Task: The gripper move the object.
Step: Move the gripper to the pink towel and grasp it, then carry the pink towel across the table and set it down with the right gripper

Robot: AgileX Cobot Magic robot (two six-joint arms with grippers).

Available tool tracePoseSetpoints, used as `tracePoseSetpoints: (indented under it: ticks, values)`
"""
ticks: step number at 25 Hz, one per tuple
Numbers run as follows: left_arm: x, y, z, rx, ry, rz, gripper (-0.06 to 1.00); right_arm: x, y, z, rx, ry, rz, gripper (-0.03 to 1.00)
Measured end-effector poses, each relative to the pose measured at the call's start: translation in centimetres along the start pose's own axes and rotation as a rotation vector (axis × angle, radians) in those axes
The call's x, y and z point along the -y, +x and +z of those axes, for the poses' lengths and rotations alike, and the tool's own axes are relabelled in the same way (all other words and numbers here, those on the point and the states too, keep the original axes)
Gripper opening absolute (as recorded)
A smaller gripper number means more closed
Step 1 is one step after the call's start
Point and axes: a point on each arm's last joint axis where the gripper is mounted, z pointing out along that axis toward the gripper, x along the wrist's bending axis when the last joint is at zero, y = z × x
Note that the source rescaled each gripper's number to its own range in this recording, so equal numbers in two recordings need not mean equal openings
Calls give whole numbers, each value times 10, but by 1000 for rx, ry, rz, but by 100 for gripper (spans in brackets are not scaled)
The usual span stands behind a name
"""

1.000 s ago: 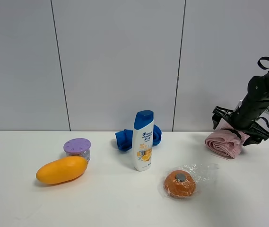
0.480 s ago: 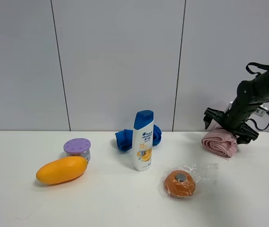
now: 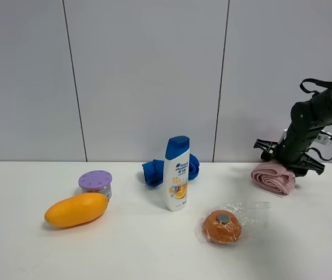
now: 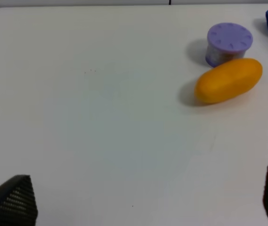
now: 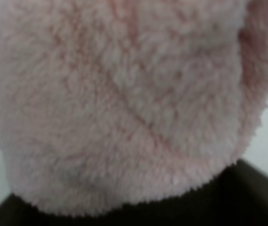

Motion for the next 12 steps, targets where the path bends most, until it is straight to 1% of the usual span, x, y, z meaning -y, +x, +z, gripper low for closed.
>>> tracePoseSetpoints:
  ticks: [1,2,8,10,12]
  values:
    - [0,0,0,0,0,0,100,0,0,0,0,0,4,3]
    - [0,0,0,0,0,0,100,0,0,0,0,-1,3,0]
    - [0,0,0,0,0,0,100,-3,2,-5,-5,-7,-13,0]
    - [0,0,0,0,0,0,100,-6,4,-13,-4,-10,-45,0]
    - [0,0,0,0,0,0,100,-14,9,-32,-13,-27,-79,0]
